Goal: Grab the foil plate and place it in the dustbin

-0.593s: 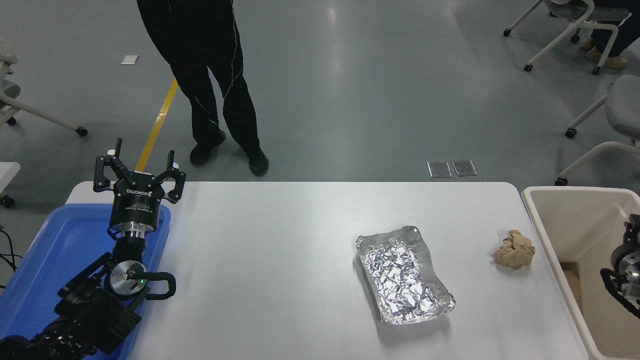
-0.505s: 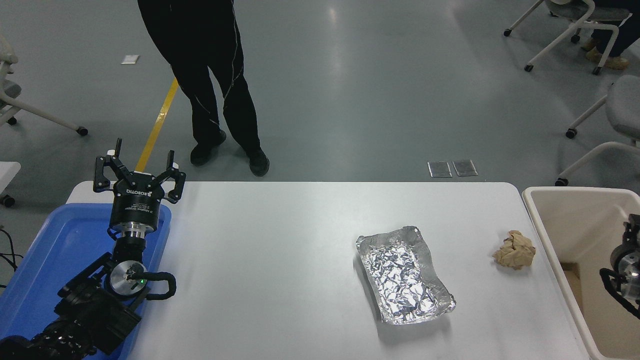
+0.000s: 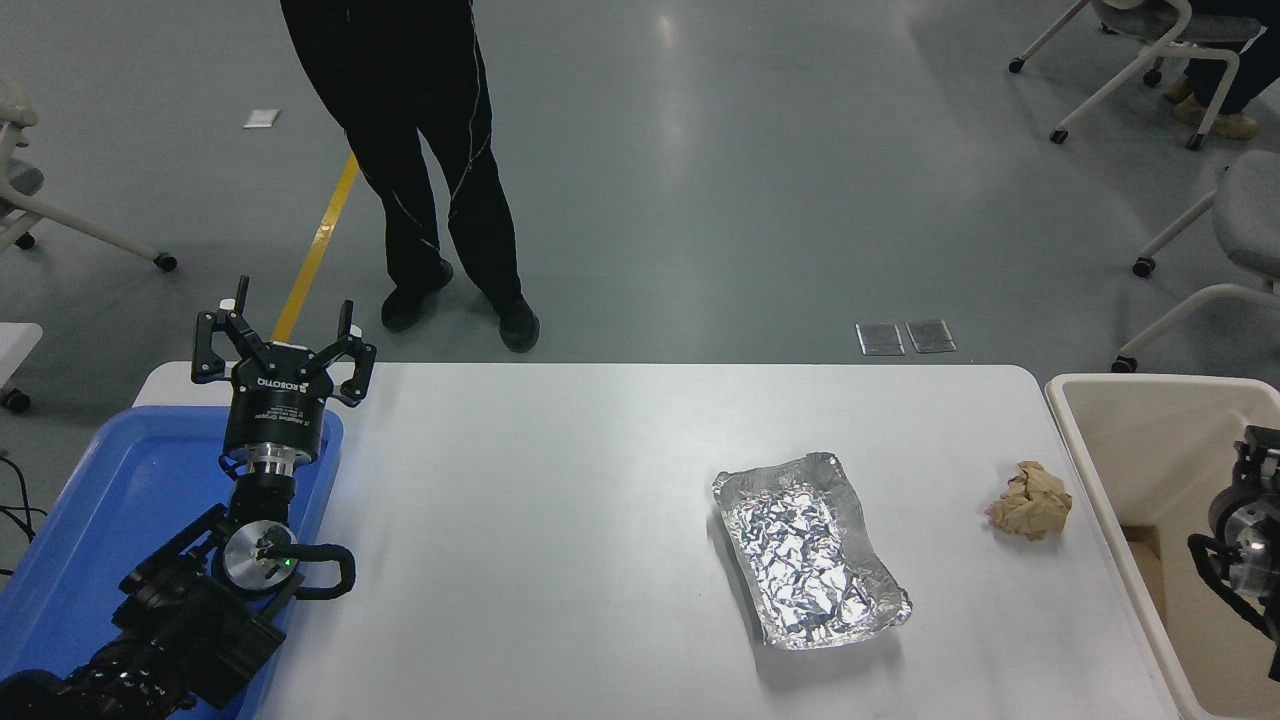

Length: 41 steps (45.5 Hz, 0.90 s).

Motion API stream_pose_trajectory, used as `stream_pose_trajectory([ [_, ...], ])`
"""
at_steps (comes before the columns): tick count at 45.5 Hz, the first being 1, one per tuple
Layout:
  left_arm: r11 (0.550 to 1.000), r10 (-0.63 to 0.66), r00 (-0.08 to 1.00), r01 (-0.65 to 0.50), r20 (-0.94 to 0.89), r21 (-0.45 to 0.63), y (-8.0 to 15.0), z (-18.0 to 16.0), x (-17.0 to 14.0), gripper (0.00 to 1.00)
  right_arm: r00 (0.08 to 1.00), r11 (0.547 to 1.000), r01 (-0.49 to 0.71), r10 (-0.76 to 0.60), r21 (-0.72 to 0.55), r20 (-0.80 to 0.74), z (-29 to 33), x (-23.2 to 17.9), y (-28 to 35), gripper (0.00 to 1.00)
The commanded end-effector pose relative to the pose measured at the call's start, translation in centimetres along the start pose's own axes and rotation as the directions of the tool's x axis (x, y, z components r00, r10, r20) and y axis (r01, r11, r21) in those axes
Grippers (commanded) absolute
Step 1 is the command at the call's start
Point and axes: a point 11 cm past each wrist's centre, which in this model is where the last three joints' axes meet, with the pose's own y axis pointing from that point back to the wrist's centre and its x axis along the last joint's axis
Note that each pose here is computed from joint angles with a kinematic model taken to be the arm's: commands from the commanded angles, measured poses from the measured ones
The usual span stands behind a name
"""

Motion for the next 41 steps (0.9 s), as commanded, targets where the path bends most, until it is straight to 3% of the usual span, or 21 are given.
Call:
stream_pose_trajectory([
  [1,1.0,0.0,1.0,0.0,0.0,0.0,0.0,0.0,0.0,0.99,1.0,1.0,0.015,-0.015,-0.006,-0.004,0.3,0.0,0.0,1.0],
  [23,1.0,0.003,1.0,-0.003,0.001,-0.001,0.0,0.0,0.0,0.99,0.999,0.999,0.045,-0.045,0.007,0.004,-0.3,-0.9,0.1,1.0],
  [32,1.0,0.001,1.0,-0.001,0.001,0.0,0.0,0.0,0.0,0.99,0.995,0.99,0.1,-0.103,0.101,0.02,-6.4,-2.0,0.5,1.0],
  [41,1.0,0.0,1.0,0.0,0.0,0.0,0.0,0.0,0.0,0.99,0.91,0.953,0.285,-0.234,0.106,-0.343,-11.0,-3.3,3.2,1.0],
])
